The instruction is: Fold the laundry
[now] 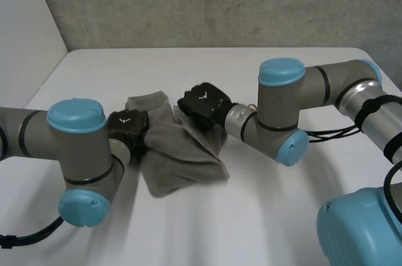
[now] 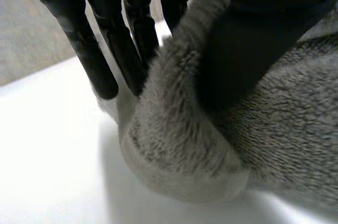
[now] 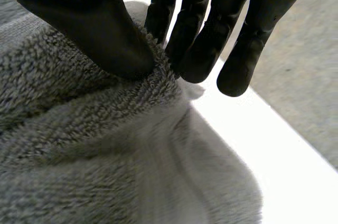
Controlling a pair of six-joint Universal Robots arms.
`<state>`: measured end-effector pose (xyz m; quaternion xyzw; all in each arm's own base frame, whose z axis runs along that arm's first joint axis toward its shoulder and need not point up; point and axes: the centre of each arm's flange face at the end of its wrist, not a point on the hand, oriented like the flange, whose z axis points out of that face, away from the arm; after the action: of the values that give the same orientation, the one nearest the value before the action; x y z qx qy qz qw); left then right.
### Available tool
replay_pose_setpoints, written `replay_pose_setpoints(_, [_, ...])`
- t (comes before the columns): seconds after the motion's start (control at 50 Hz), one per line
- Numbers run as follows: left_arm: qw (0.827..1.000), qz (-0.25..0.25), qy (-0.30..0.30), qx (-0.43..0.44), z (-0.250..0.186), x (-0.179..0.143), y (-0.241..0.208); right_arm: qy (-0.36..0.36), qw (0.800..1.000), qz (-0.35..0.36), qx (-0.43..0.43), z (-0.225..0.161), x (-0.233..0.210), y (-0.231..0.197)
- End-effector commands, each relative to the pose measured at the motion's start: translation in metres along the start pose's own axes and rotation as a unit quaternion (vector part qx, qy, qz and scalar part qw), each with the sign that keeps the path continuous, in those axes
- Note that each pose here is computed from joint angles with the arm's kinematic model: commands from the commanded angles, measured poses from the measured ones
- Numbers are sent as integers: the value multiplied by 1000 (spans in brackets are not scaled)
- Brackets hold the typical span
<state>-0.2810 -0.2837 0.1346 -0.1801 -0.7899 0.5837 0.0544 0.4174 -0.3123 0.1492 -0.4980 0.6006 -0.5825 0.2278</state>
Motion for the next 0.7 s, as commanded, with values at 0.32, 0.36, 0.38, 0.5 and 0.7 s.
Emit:
replay_pose_setpoints(0.32, [987,-25,-20,156,-75,-28,-109,224,973,35,-42,-149,111,-97])
replay_pose_setpoints(0.36, [987,-24,-17,155,-81,-28,-109,225,972,20,-61,-162,108,-95])
replay_pose_setpoints(0.38, [987,-24,-17,155,-81,-28,-109,221,972,3,-83,-173,102,-89])
replay_pose_setpoints(0.5, [992,2,35,122,-101,-18,-92,160,968,-62,-185,-213,53,-65])
replay_pose_setpoints(0.7, [991,76,106,26,-109,-1,-38,40,949,-74,-304,-241,1,-23])
